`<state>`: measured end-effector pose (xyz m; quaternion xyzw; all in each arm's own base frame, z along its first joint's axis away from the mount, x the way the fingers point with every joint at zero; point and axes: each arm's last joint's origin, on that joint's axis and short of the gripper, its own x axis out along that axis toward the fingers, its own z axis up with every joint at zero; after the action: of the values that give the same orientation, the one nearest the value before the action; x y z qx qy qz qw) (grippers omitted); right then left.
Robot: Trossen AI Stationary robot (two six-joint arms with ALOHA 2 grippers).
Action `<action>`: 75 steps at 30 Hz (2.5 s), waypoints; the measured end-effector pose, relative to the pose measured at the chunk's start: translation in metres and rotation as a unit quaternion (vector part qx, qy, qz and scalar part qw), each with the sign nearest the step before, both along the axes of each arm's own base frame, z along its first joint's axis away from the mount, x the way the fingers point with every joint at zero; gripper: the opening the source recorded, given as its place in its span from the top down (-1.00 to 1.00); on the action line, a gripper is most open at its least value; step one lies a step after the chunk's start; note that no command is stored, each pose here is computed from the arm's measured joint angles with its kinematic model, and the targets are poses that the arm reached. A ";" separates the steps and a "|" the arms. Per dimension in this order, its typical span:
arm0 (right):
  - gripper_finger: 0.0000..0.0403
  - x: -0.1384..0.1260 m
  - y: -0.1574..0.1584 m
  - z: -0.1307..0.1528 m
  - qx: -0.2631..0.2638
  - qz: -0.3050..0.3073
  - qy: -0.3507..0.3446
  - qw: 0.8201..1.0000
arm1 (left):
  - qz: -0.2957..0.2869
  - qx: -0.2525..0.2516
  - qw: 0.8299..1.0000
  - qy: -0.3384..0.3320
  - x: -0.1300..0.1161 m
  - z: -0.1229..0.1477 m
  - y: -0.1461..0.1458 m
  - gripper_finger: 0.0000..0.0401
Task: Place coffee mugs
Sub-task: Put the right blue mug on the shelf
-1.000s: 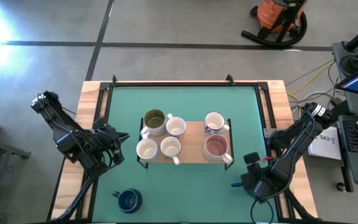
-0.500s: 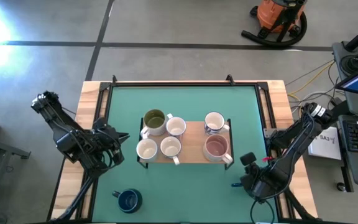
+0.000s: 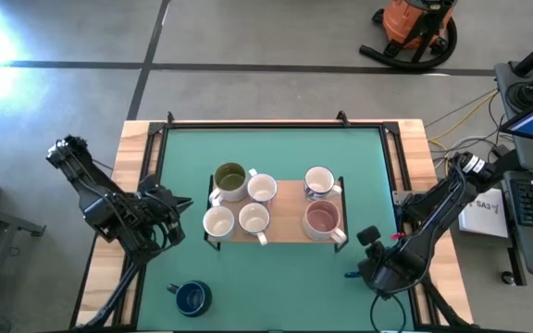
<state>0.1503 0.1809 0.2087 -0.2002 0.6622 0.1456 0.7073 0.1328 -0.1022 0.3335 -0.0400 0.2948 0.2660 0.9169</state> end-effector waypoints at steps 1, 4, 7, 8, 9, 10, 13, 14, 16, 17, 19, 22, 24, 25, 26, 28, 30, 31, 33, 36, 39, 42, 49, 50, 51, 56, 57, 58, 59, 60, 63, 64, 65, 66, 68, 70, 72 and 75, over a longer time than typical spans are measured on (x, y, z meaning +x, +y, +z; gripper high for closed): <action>0.70 0.000 0.000 -0.001 0.001 -0.003 0.002 1.000 | 0.000 0.000 1.000 0.000 0.000 0.000 0.000 0.89; 0.88 -0.002 -0.001 -0.001 0.009 -0.012 0.019 1.000 | 0.000 0.000 1.000 0.000 0.000 0.000 0.000 0.89; 0.91 -0.003 0.001 -0.001 0.031 -0.039 0.038 0.998 | 0.000 0.000 1.000 0.000 0.000 0.000 0.000 0.89; 0.91 -0.003 0.001 -0.001 0.038 -0.048 0.045 0.997 | 0.000 0.000 1.000 0.000 0.000 0.000 0.000 0.89; 0.91 -0.004 0.001 -0.001 0.043 -0.064 0.054 0.996 | 0.000 0.000 1.000 0.000 0.000 0.000 0.000 0.89; 0.92 -0.005 0.001 0.000 0.048 -0.084 0.062 0.993 | 0.000 0.000 1.000 0.000 0.000 0.000 0.000 0.89; 0.92 -0.006 0.002 0.001 0.060 -0.165 0.080 0.981 | 0.000 0.000 1.000 0.000 0.000 0.000 0.000 0.89; 0.92 -0.006 0.002 0.001 0.064 -0.195 0.086 0.975 | 0.000 0.000 1.000 0.000 0.000 0.000 0.000 0.89; 0.92 -0.008 0.002 0.002 0.069 -0.259 0.099 0.958 | 0.000 0.000 1.000 0.000 0.000 0.000 0.000 0.89; 0.92 -0.008 0.002 0.002 0.067 -0.294 0.106 0.947 | 0.000 0.000 1.000 0.000 0.000 0.000 0.000 0.89; 0.93 -0.010 0.000 0.003 0.055 -0.370 0.113 0.921 | 0.000 0.000 1.000 0.000 0.000 0.000 0.000 0.89; 0.93 -0.012 -0.002 0.004 0.036 -0.454 0.114 0.883 | -0.002 0.003 1.000 0.002 0.000 0.000 0.000 0.89; 0.93 -0.014 -0.005 0.006 0.023 -0.489 0.109 0.865 | -0.005 0.006 1.000 0.004 0.000 0.000 0.000 0.89; 0.93 -0.015 -0.006 0.007 0.017 -0.501 0.106 0.859 | -0.006 0.008 1.000 0.005 0.000 0.000 0.000 0.89; 0.93 -0.016 -0.008 0.008 0.011 -0.511 0.104 0.853 | -0.007 0.009 1.000 0.006 0.000 0.000 0.000 0.89; 0.93 -0.020 -0.013 0.011 -0.010 -0.522 0.105 0.846 | -0.007 0.009 1.000 0.006 0.000 0.000 0.000 0.89; 0.93 -0.026 -0.020 0.016 -0.031 -0.528 0.105 0.842 | -0.007 0.009 1.000 0.006 0.000 0.000 0.000 0.89; 0.93 -0.028 -0.024 0.019 -0.042 -0.533 0.104 0.838 | -0.007 0.009 1.000 0.006 0.000 0.000 0.000 0.89; 0.93 -0.032 -0.033 0.025 -0.059 -0.552 0.095 0.826 | -0.007 0.009 1.000 0.006 0.000 0.000 0.000 0.89; 0.93 -0.036 -0.048 0.033 -0.057 -0.580 0.067 0.810 | -0.007 0.009 1.000 0.006 0.000 0.000 0.000 0.89; 0.93 -0.037 -0.061 0.036 -0.034 -0.605 0.045 0.794 | -0.008 0.009 1.000 0.006 0.000 0.000 0.000 0.89; 0.93 -0.038 -0.078 0.037 -0.031 -0.619 0.026 0.784 | -0.012 0.014 1.000 0.010 0.000 0.000 0.000 0.89; 0.93 -0.042 -0.122 0.030 -0.052 -0.655 -0.007 0.754 | -0.015 0.018 1.000 0.012 0.000 0.000 0.000 0.89; 0.93 -0.042 -0.128 0.029 -0.053 -0.660 -0.011 0.750 | -0.014 0.018 1.000 0.012 0.000 0.000 0.000 0.89; 0.93 -0.042 -0.133 0.028 -0.052 -0.663 -0.015 0.746 | -0.014 0.018 1.000 0.012 0.000 0.000 0.000 0.89; 0.93 -0.038 -0.160 0.029 -0.070 -0.682 -0.041 0.727 | -0.015 0.018 1.000 0.012 0.000 0.000 0.000 0.89; 0.93 -0.037 -0.165 0.029 -0.073 -0.684 -0.041 0.725 | -0.015 0.018 1.000 0.012 0.000 0.000 0.000 0.89; 0.93 -0.036 -0.170 0.029 -0.075 -0.683 -0.037 0.725 | -0.015 0.018 1.000 0.012 0.000 0.000 0.000 0.89; 0.93 -0.035 -0.174 0.029 -0.076 -0.686 -0.032 0.723 | -0.015 0.018 1.000 0.012 0.000 0.000 0.000 0.89; 0.93 -0.035 -0.179 0.029 -0.075 -0.689 -0.028 0.720 | -0.015 0.018 1.000 0.012 0.000 0.000 0.000 0.89; 0.93 -0.032 -0.192 0.029 -0.072 -0.694 -0.029 0.716 | -0.015 0.018 1.000 0.012 0.000 0.000 0.000 0.89; 0.93 -0.032 -0.196 0.029 -0.071 -0.697 -0.030 0.713 | -0.015 0.018 1.000 0.012 0.000 0.000 0.000 0.89; 0.93 -0.031 -0.200 0.030 -0.069 -0.700 -0.032 0.710 | -0.014 0.018 1.000 0.012 0.000 0.000 0.000 0.89; 0.94 -0.031 -0.204 0.030 -0.067 -0.703 -0.033 0.707 | -0.015 0.018 1.000 0.012 0.000 0.000 0.000 0.89; 0.94 -0.031 -0.212 0.031 -0.063 -0.705 -0.034 0.706 | -0.014 0.017 1.000 0.012 0.000 0.000 0.000 0.89; 0.94 -0.029 -0.220 0.033 -0.057 -0.707 -0.042 0.704 | -0.014 0.013 1.000 0.013 0.000 0.000 0.000 0.89; 0.94 -0.027 -0.228 0.037 -0.051 -0.711 -0.053 0.699 | -0.016 0.003 1.000 0.019 0.000 -0.001 -0.001 0.89; 0.94 -0.025 -0.242 0.041 -0.052 -0.715 -0.057 0.695 | -0.018 -0.009 0.999 0.025 0.000 -0.001 -0.001 0.89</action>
<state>0.1248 -0.0611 0.2498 0.2894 0.5705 -0.4504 0.6228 0.1329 -0.1037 0.3324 -0.0365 0.3206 0.2476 0.9136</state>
